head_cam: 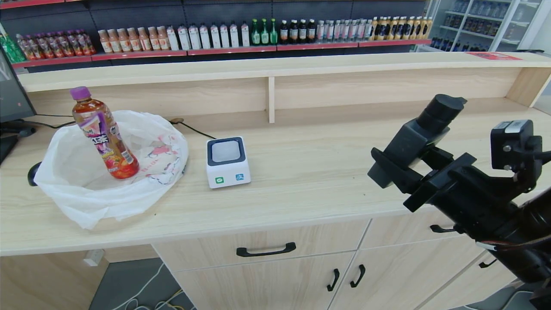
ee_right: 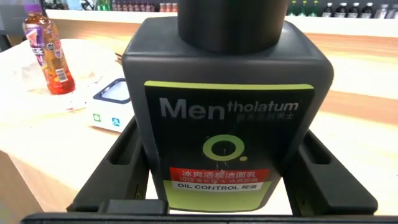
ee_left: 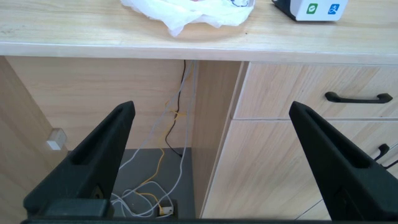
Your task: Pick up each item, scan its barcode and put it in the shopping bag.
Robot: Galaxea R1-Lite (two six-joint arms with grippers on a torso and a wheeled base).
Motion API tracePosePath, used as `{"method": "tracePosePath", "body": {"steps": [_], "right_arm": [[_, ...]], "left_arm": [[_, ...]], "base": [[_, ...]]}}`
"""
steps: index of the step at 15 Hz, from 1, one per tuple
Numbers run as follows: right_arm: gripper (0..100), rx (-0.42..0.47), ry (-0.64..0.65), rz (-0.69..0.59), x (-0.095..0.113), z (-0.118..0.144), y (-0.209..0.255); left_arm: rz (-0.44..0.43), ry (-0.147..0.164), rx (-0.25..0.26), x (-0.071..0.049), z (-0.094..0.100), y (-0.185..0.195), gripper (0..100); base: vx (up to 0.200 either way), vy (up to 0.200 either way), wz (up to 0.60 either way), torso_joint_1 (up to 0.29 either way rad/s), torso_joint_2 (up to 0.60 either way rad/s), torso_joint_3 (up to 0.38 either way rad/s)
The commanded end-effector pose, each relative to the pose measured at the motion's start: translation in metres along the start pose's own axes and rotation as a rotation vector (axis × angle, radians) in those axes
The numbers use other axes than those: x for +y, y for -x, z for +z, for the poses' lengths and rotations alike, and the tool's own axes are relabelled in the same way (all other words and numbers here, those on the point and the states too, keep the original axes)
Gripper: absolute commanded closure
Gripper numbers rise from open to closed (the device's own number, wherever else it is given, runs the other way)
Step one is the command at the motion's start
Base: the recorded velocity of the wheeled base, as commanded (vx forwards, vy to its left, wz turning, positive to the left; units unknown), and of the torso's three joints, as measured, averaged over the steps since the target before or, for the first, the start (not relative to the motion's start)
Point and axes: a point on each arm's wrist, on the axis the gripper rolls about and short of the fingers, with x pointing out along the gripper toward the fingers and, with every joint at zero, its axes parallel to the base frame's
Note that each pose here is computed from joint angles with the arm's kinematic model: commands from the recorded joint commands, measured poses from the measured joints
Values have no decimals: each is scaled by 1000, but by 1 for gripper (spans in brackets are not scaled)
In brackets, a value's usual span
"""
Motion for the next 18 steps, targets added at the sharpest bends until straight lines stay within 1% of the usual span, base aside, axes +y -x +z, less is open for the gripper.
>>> {"method": "tracePosePath", "body": {"steps": [1,11,13,17,18], "right_arm": [[100,-3,3,2,0,1,0],[100,7,-5,-1,0,-3,-2],[100,4,-5,-1,0,-2,-3],[100,5,-10,-1,0,-3,-3],[100,-1,-13,-3,-1,-1,-4]], "left_arm": [[1,1,0,0,0,0,0],[1,1,0,0,0,0,0],[1,1,0,0,0,0,0],[2,1,0,0,0,0,0],[2,2,0,0,0,0,0]], "base": [[0,0,0,0,0,0],[0,0,0,0,0,0],[-200,0,0,2,-2,2],[0,0,0,0,0,0],[0,200,0,2,2,2]]}}
